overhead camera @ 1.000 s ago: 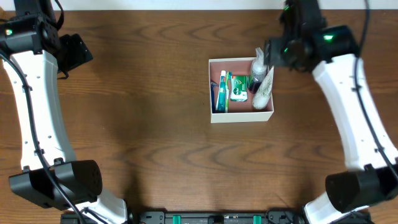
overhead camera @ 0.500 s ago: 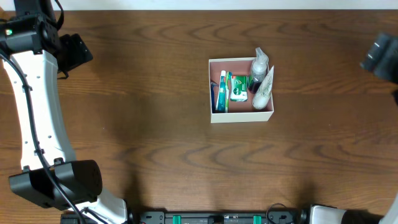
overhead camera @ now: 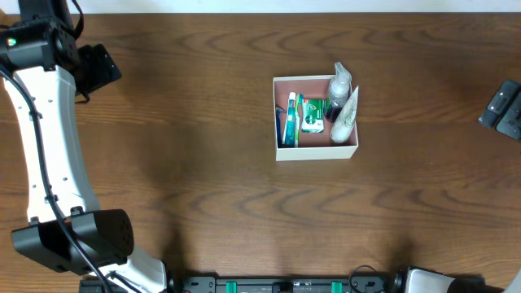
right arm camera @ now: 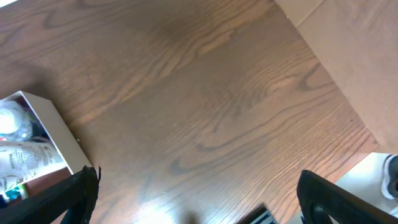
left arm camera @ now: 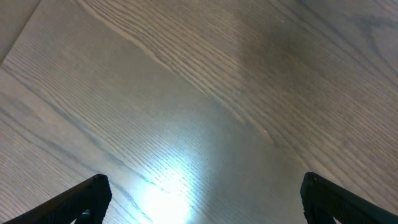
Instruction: Pack container
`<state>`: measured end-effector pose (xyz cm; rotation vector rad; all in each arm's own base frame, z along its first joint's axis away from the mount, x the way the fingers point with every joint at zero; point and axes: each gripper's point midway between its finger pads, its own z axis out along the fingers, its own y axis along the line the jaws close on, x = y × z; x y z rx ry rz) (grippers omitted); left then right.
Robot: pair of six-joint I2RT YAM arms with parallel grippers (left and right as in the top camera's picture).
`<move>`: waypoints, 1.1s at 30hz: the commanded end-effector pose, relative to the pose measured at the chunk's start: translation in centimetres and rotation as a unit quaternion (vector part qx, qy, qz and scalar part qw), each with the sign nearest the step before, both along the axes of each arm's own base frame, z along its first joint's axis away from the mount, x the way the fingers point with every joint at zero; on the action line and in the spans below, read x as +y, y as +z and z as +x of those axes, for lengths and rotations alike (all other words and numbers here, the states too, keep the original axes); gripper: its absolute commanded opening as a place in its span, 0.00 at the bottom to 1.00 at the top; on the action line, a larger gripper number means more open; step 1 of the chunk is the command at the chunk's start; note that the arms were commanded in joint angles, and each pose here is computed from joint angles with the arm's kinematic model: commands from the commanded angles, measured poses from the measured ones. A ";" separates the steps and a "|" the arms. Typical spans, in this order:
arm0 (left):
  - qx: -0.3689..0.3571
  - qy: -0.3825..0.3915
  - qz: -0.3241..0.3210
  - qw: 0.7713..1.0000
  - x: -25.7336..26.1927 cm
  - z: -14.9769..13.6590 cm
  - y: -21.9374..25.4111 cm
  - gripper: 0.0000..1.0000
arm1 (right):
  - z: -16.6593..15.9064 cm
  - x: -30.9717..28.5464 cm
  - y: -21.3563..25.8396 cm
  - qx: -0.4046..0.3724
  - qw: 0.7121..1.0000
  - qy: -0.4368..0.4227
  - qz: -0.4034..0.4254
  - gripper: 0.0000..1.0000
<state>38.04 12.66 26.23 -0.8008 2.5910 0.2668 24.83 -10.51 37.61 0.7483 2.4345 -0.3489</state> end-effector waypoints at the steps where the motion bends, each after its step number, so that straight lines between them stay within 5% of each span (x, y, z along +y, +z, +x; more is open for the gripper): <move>1: 0.010 0.004 0.001 1.000 0.2 -0.2 -0.5 0.98 | -0.1 0.1 0.0 -0.005 1.000 -0.006 0.009 0.99; 27: 0.009 0.004 0.001 1.000 0.3 -0.1 -0.5 0.98 | -0.2 0.1 0.0 0.003 1.000 0.009 0.000 0.99; 33: 0.010 0.004 0.001 1.000 0.3 -0.1 -0.5 0.98 | -0.8 0.2 2.3 -0.055 0.998 0.009 -0.013 0.99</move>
